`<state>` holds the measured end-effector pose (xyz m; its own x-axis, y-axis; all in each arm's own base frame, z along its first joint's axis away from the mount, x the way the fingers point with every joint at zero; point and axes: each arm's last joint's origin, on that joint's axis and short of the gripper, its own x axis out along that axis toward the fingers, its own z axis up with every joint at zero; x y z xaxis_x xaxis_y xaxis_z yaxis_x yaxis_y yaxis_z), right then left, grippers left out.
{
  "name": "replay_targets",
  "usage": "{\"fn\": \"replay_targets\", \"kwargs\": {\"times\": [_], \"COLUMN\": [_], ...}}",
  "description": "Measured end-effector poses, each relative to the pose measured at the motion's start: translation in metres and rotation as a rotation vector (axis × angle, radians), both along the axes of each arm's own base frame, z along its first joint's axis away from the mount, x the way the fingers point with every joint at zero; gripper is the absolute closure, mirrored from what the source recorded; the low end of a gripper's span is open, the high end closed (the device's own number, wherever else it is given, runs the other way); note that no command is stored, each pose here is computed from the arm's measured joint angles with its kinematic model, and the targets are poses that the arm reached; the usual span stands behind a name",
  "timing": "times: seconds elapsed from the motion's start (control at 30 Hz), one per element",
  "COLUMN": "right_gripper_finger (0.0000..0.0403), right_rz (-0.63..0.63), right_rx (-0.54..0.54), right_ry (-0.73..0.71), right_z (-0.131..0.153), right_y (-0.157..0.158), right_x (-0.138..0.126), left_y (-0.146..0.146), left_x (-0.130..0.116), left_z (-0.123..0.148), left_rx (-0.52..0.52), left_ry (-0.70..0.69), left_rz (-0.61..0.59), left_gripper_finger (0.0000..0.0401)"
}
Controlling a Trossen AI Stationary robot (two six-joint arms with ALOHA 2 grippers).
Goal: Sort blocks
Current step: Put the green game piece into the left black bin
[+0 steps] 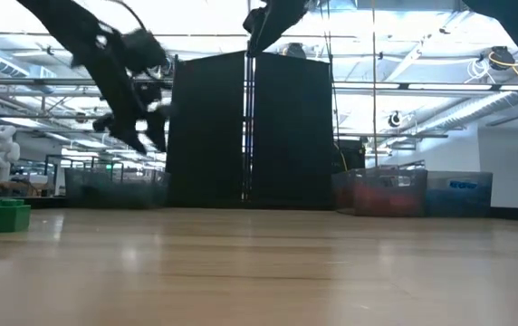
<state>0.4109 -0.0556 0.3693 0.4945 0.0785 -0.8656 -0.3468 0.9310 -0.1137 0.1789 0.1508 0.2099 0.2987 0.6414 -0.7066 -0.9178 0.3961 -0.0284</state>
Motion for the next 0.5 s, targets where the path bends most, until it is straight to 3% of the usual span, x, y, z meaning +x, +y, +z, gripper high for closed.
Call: {"fn": "replay_targets", "kwargs": {"times": [0.13,0.23,0.37,0.5], "right_gripper_finger": [0.0197,0.0199,0.0208,0.0216], "right_rz": [0.103,0.205,0.316,0.345], "right_rx": [0.204,0.377,0.388,0.38], "right_ry": [0.012,0.014,-0.065,-0.272], "right_z": [0.003,0.004,-0.008,-0.04], "right_y": [0.008,0.022,0.048,0.067], "right_x": [-0.007,-0.008,0.008,0.043], "left_y": [-0.037,-0.07,-0.106,-0.125], "left_x": [-0.003,-0.017,-0.047,-0.076], "left_z": [0.027,0.049,0.079,0.097], "left_rx": [-0.02,-0.039,-0.049,-0.035], "left_ry": [-0.117,-0.246,-0.517,-0.723], "left_rz": [-0.177,-0.243,-0.274,-0.291], "left_gripper_finger": [0.0142,0.0142,0.0141,0.0141]}}
